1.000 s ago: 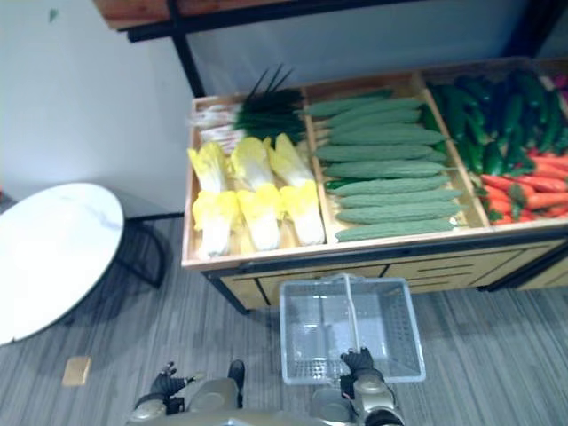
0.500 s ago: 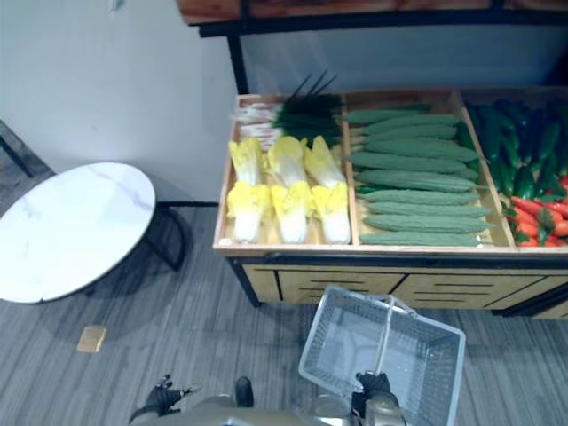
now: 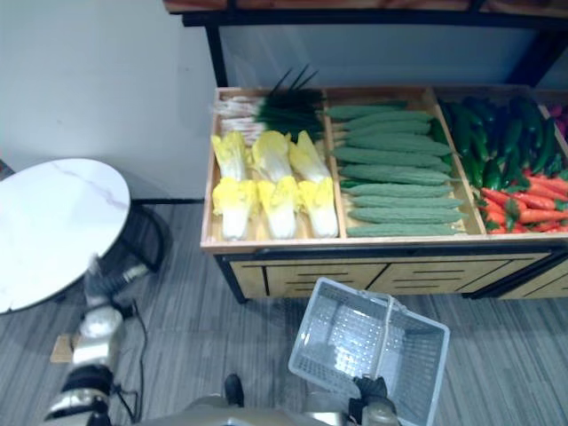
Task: Pick vegetable in the basket
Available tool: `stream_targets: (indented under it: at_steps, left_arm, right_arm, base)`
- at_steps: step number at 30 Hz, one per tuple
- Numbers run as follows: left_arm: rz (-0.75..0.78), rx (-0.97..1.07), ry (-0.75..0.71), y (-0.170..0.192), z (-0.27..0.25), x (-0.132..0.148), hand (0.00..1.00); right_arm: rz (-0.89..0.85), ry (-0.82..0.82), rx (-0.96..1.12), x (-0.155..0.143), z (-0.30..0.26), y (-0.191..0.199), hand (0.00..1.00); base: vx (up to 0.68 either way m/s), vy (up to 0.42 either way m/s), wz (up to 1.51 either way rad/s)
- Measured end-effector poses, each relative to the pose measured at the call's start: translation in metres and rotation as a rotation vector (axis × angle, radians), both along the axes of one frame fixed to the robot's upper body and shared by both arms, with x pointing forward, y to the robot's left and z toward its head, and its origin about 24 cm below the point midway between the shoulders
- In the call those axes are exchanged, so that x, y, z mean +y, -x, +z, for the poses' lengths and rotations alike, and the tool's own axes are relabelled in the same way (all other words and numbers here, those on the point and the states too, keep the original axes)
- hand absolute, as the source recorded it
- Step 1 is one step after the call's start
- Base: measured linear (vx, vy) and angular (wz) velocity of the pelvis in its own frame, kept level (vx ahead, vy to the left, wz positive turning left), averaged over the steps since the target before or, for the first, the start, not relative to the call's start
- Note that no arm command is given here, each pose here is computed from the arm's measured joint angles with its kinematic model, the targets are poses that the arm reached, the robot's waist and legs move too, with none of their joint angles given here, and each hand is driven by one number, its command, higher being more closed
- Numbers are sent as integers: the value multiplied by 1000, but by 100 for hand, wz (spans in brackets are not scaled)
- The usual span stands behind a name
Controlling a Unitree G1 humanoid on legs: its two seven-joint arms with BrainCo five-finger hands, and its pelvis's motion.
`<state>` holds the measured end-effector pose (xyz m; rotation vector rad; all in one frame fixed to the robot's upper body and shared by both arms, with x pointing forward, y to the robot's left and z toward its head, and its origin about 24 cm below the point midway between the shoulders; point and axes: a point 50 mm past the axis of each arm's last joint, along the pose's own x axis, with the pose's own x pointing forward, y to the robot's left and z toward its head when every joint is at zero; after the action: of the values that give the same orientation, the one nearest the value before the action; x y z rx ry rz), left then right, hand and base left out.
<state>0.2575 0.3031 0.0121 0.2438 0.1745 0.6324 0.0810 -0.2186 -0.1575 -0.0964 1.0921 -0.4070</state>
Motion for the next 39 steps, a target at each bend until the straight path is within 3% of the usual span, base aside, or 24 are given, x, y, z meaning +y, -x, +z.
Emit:
stream_targets:
  at_steps: [3,5,17,26,39]
  left_arm:
    - [-91,-133,-190,-24,48,-8,0]
    - [-200,-193,-309,-39,72,-29,0]
    - [-717,-257,-867,-80,107,-154,0]
    - [-813,-192,-1030,-106,112,-191,0]
    - [-662,-206,-952,-124,139,-190,0]
  right_arm:
    - [-24,-6,16,-1,-1,9,100]
    - [-57,-13,22,-3,-2,14,100]
    - [-85,10,-29,-14,3,9,100]
    - [-117,42,-96,-25,11,-12,100]
    - [-120,85,-190,-30,24,-32,100]
  base:
    - [93,-5,-10]
    - [48,-19,-15]
    - [-50,-16,-20]
    - [-33,-12,-13]
    - [-44,-8,-5]
